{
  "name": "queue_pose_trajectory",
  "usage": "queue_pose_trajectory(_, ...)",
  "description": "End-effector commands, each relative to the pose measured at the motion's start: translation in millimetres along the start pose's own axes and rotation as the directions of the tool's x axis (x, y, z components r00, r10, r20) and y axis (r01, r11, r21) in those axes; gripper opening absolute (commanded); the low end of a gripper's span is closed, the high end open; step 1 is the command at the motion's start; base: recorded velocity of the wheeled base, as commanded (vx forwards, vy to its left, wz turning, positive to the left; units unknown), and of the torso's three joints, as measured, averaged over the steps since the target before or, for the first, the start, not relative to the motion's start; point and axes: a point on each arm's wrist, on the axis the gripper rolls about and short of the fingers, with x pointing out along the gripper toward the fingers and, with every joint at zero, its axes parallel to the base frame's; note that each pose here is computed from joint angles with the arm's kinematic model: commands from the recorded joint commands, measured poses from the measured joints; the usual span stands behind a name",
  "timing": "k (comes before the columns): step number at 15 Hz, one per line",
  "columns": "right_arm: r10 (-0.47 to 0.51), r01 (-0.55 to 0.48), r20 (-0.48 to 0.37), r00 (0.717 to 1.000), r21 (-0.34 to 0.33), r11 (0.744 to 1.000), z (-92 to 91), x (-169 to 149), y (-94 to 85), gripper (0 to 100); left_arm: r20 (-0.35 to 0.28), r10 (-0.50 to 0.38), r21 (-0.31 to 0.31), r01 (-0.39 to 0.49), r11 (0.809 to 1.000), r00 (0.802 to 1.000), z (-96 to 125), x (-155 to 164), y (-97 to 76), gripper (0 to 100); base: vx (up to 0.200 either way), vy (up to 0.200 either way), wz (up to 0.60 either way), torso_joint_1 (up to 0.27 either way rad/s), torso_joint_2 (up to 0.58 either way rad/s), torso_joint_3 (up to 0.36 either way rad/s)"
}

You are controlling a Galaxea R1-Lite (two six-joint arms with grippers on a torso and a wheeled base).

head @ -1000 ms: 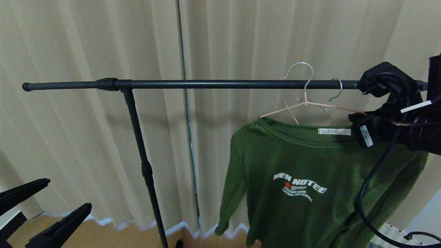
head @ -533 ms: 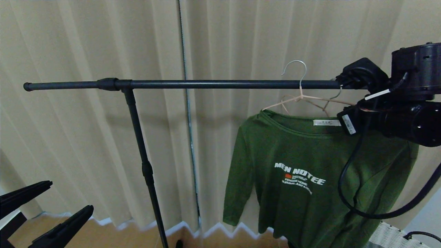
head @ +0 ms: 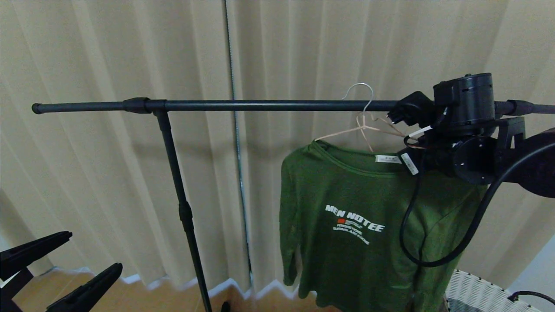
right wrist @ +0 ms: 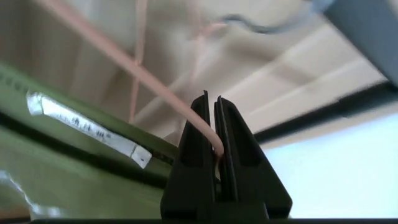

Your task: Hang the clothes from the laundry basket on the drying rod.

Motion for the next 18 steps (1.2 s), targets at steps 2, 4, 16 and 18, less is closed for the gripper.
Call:
queue_pose_trajectory(2,0.038,-0.037,0.011,0.999,-0.031,0.999,0.7,-6,15.0,0,0.000,0.000,0.000,0.000,1.000,1.000,0,1,0.2,100,0.000,0.000,0.00,0.000,0.00,0.000)
queue_pose_trajectory(4,0.059,-0.058,0.016,0.998,-0.053,0.997,1.1,-10,26.4,0,-0.002,0.000,-0.001,0.000,1.000,1.000,0,1,0.2,100,0.000,0.000,0.00,0.000,0.00,0.000)
queue_pose_trajectory(16,0.123,-0.120,0.051,0.991,-0.054,0.991,4.2,-21,45.1,100,0.008,0.007,-0.001,-0.007,1.000,1.000,2,0,0.8,100,0.000,0.000,0.00,0.000,0.00,0.000)
queue_pose_trajectory(18,0.219,-0.220,0.068,0.973,0.002,0.976,2.5,-23,48.8,100,0.006,0.008,-0.002,-0.008,1.000,1.000,2,0,1.0,100,0.000,0.000,0.00,0.000,0.00,0.000)
